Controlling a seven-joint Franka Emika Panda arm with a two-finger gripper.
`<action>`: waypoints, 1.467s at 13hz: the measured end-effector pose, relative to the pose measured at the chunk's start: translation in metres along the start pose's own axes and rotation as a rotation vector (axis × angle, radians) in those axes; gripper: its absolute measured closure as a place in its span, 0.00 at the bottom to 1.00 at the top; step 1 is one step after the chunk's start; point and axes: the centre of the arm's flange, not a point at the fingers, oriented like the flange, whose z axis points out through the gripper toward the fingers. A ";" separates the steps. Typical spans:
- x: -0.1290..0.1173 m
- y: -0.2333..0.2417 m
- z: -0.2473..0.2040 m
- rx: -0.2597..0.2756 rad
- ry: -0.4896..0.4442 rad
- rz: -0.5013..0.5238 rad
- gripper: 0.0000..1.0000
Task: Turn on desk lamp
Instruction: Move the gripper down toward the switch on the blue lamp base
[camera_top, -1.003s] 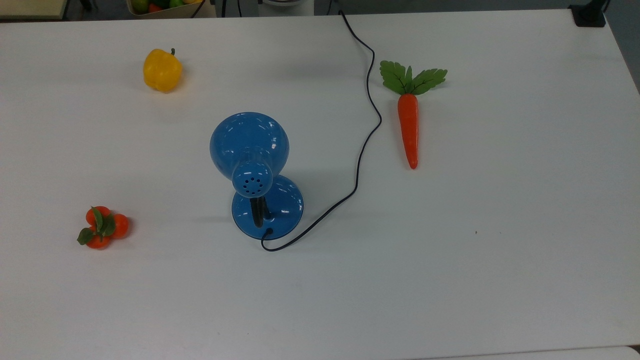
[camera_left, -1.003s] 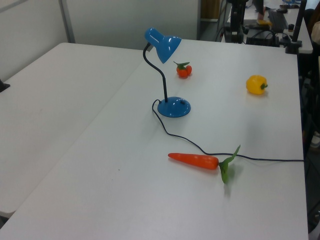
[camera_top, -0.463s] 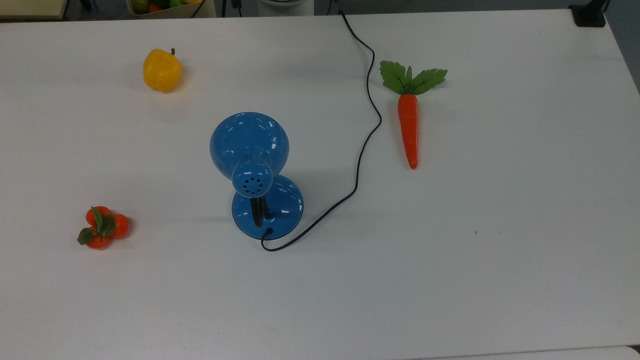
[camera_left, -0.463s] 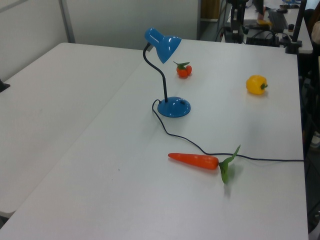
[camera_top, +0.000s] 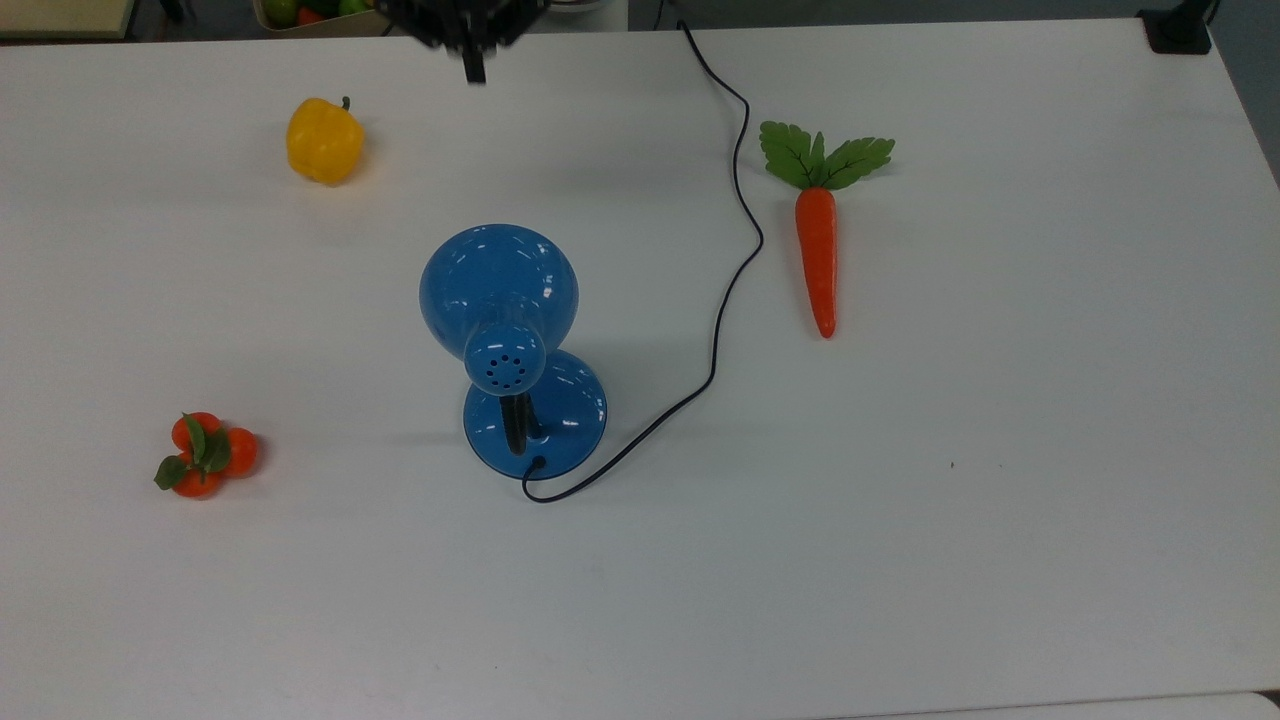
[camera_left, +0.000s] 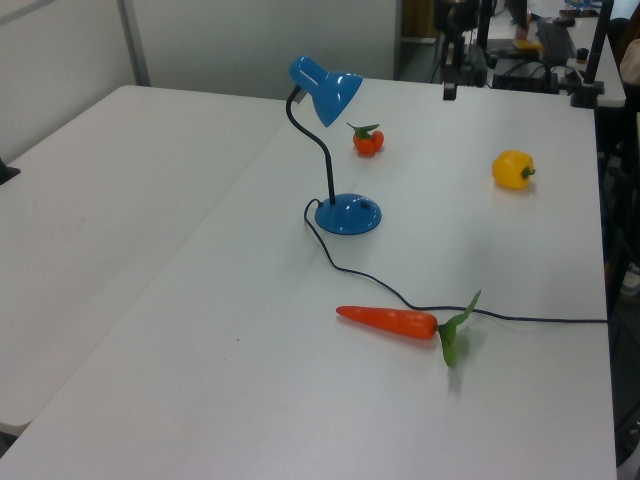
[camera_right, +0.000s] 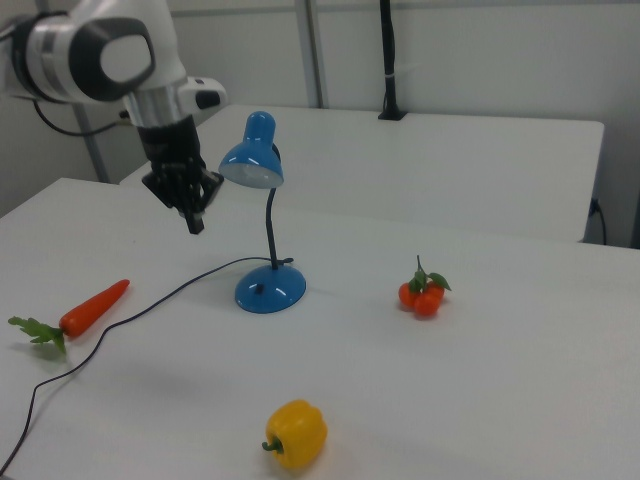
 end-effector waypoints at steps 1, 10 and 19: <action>0.008 0.000 0.019 0.001 0.001 -0.002 0.99; 0.032 -0.008 0.148 -0.007 0.172 -0.020 0.99; 0.064 -0.019 0.204 -0.001 0.349 0.009 0.99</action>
